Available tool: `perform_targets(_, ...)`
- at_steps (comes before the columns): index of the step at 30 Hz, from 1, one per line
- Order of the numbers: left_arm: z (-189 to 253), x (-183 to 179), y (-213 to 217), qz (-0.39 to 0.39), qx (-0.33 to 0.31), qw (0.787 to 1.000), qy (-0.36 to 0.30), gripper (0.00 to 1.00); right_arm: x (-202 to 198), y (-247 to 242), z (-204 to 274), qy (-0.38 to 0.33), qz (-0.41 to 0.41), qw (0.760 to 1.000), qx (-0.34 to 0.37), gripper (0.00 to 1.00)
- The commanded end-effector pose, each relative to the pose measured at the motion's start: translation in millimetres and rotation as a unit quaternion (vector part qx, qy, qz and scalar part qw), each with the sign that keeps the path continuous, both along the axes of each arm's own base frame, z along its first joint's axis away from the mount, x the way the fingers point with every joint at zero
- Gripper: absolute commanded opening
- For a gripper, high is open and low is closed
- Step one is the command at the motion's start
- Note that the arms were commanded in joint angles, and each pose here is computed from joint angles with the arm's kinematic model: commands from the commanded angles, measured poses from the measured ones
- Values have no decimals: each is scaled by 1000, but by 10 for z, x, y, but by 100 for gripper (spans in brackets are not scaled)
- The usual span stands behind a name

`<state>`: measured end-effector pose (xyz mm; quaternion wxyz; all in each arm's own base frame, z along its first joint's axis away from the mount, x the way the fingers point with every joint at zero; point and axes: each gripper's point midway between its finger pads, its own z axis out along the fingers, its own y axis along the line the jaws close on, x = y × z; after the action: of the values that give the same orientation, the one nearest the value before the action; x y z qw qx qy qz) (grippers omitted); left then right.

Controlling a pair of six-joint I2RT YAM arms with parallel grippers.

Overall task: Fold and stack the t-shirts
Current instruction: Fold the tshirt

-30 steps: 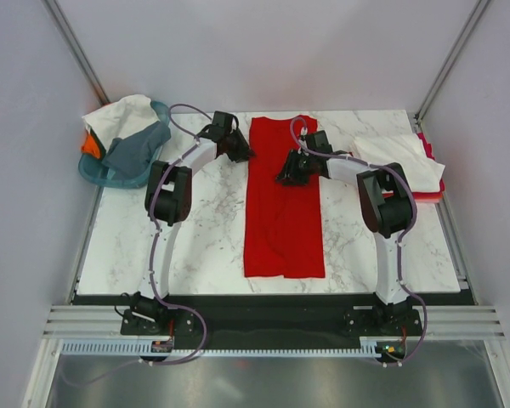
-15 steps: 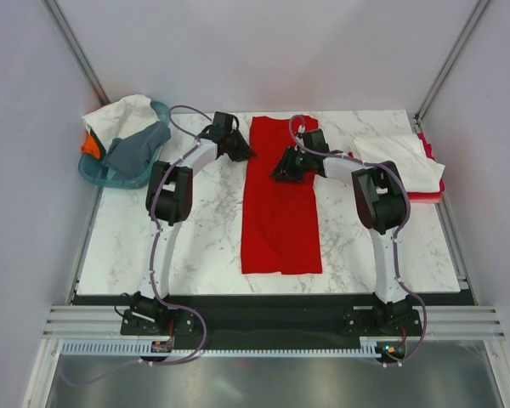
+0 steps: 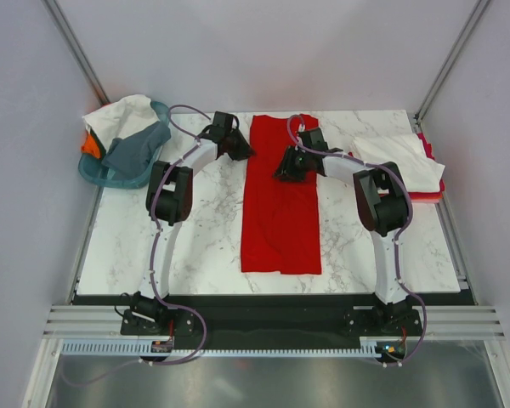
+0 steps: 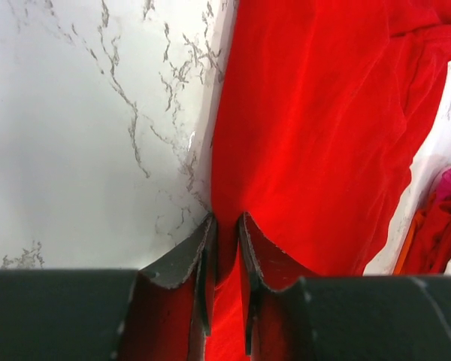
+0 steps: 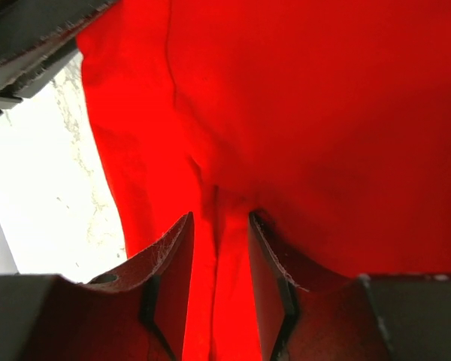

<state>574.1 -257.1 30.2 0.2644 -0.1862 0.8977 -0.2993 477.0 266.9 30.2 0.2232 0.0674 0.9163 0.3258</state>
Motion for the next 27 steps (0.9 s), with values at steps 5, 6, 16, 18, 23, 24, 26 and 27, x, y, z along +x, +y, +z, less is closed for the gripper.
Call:
perform_targets(5,376,87,-28,-7,-22,999,-37,41,-48,-146,244,-24,-6,999,-34,45)
perform_targets(6,408,72,-35,-12,-23,999,-39,45,-32,-137,271,-26,-6,999,-32,45)
perform_targets(16,1105,-338,281,-19,38,994,-97,59,85,42,469,-41,7,999,-16,43)
perform_targets(18,936,-530,379,-14,53,996,-75,59,86,72,442,-38,7,999,-17,43)
perform_targets(23,763,-1044,510,-20,59,997,-38,56,121,160,336,-30,10,999,-21,42)
perform_targets(24,743,-1112,522,-22,58,997,-35,55,129,176,327,-30,9,999,-24,42)
perform_targets(26,681,-1347,507,-31,52,998,-27,54,133,185,268,-26,7,999,-30,42)
perform_targets(27,666,-1429,490,-36,51,998,-27,54,133,204,261,-26,8,999,-29,42)
